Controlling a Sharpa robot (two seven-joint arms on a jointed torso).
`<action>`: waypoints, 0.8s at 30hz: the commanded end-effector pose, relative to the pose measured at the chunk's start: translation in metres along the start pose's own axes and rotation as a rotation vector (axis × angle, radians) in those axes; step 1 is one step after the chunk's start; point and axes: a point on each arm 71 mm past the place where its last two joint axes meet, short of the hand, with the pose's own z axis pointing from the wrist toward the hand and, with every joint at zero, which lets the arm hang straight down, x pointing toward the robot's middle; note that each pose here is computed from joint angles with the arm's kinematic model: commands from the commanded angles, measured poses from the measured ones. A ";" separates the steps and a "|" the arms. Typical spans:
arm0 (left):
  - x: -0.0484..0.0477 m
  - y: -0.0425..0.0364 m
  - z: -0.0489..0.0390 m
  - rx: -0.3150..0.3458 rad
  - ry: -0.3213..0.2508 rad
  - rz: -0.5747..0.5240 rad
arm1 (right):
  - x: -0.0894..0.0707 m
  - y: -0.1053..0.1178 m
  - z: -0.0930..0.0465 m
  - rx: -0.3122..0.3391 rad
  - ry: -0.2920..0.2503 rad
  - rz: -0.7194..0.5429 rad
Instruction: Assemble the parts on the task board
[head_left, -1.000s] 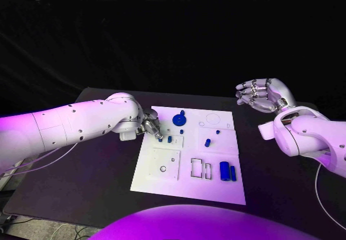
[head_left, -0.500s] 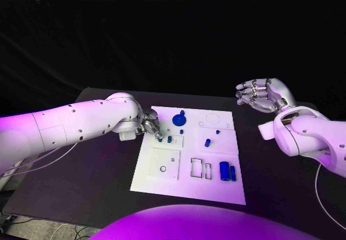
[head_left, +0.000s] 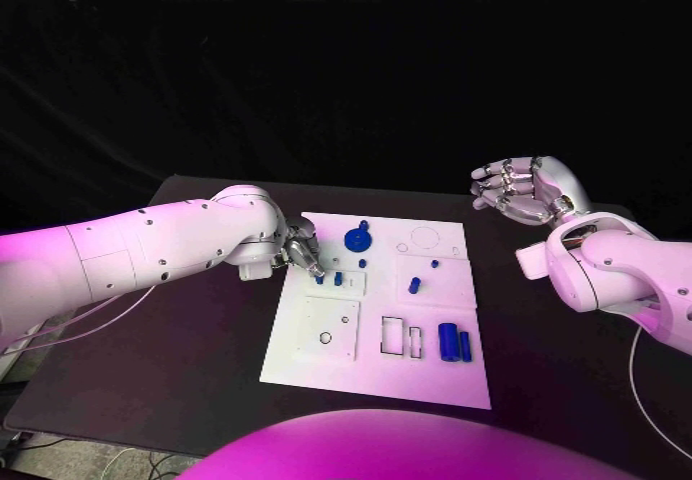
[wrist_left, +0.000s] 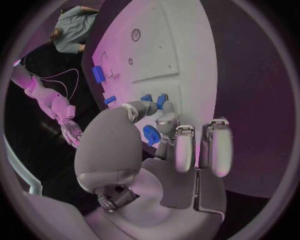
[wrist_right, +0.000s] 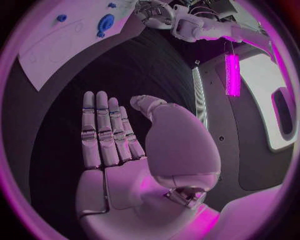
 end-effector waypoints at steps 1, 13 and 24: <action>0.0012 -0.0002 0.0011 -0.007 0.003 0.018 | 0.001 0.001 0.000 -0.014 0.013 -0.001; 0.0037 -0.0016 0.0011 -0.006 0.022 0.030 | 0.001 0.001 0.000 -0.014 0.013 -0.001; 0.0063 -0.0013 0.0002 -0.006 0.041 0.037 | 0.001 0.000 0.000 -0.013 0.014 -0.001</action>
